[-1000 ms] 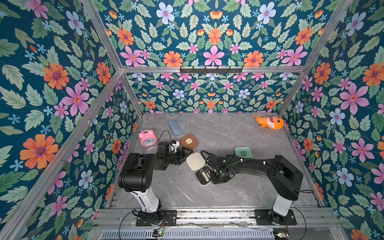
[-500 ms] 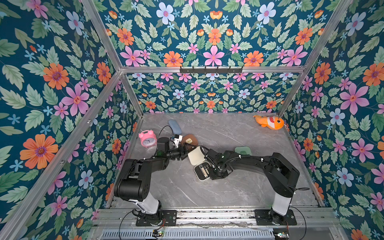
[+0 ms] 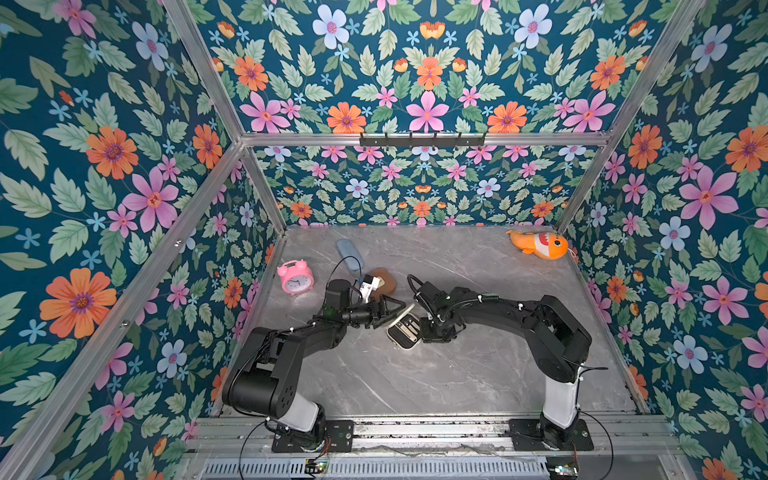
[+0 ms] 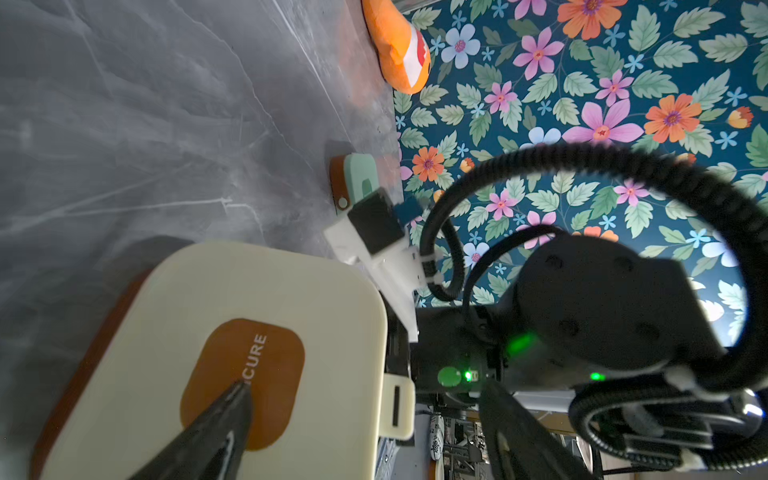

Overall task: Organize nail clipper sets
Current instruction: Close the storage box at the center of the board.

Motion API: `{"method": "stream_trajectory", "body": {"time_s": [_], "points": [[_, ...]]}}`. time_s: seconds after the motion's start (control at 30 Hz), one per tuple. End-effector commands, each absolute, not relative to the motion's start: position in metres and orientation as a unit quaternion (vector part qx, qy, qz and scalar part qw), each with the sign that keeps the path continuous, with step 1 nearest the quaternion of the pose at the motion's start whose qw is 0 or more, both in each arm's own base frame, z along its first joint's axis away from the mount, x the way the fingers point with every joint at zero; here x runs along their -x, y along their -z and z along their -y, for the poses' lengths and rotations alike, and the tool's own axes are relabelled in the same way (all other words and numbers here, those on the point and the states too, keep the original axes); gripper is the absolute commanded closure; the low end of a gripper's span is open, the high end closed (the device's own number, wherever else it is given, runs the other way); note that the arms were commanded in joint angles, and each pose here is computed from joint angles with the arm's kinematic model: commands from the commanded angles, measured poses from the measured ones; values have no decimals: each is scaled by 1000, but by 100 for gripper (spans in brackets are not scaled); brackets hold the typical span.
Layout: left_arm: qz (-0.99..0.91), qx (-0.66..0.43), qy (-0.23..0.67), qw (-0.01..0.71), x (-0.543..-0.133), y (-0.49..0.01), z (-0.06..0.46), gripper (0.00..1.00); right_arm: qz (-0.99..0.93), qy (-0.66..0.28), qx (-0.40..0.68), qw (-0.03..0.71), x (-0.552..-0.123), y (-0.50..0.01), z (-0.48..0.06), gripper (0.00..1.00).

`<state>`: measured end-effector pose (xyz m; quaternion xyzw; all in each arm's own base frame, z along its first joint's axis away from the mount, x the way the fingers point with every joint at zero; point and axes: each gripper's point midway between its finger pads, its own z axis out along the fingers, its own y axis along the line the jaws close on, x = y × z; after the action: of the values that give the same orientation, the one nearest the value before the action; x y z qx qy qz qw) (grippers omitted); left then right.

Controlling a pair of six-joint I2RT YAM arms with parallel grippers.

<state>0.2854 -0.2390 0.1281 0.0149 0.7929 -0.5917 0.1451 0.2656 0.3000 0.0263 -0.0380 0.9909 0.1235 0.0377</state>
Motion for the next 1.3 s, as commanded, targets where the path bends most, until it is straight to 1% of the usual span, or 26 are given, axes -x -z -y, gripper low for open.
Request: {"method": "stream_trajectory", "body": {"time_s": [0.0,0.17,0.33,0.4,0.5,0.6,0.77,0.93,1.27], "points": [[-791,-16,595,144,-284,-127,246,13,-988,-143,36,49,-281,-31,-306,63],[-801,-3,585,130,-283,-110,259,19,-988,-144,22,58,-299,-35,-304,61],[-820,32,557,130,-293,-90,260,27,-990,-114,-34,75,-306,-45,-277,58],[-834,49,534,127,-296,-77,256,29,-988,-123,-39,84,-306,-54,-276,57],[-861,67,491,112,-296,-54,249,31,-983,-153,-37,91,-300,-67,-290,57],[-877,76,463,101,-292,-38,243,31,-977,-188,-27,94,-293,-80,-313,59],[-885,82,448,96,-289,-28,238,32,-970,-225,-24,89,-285,-87,-343,64],[-886,83,446,95,-288,-26,237,31,-968,-238,-38,77,-282,-79,-349,66],[-884,78,450,100,-290,-31,238,31,-971,-225,-54,56,-277,-52,-345,66]]}}
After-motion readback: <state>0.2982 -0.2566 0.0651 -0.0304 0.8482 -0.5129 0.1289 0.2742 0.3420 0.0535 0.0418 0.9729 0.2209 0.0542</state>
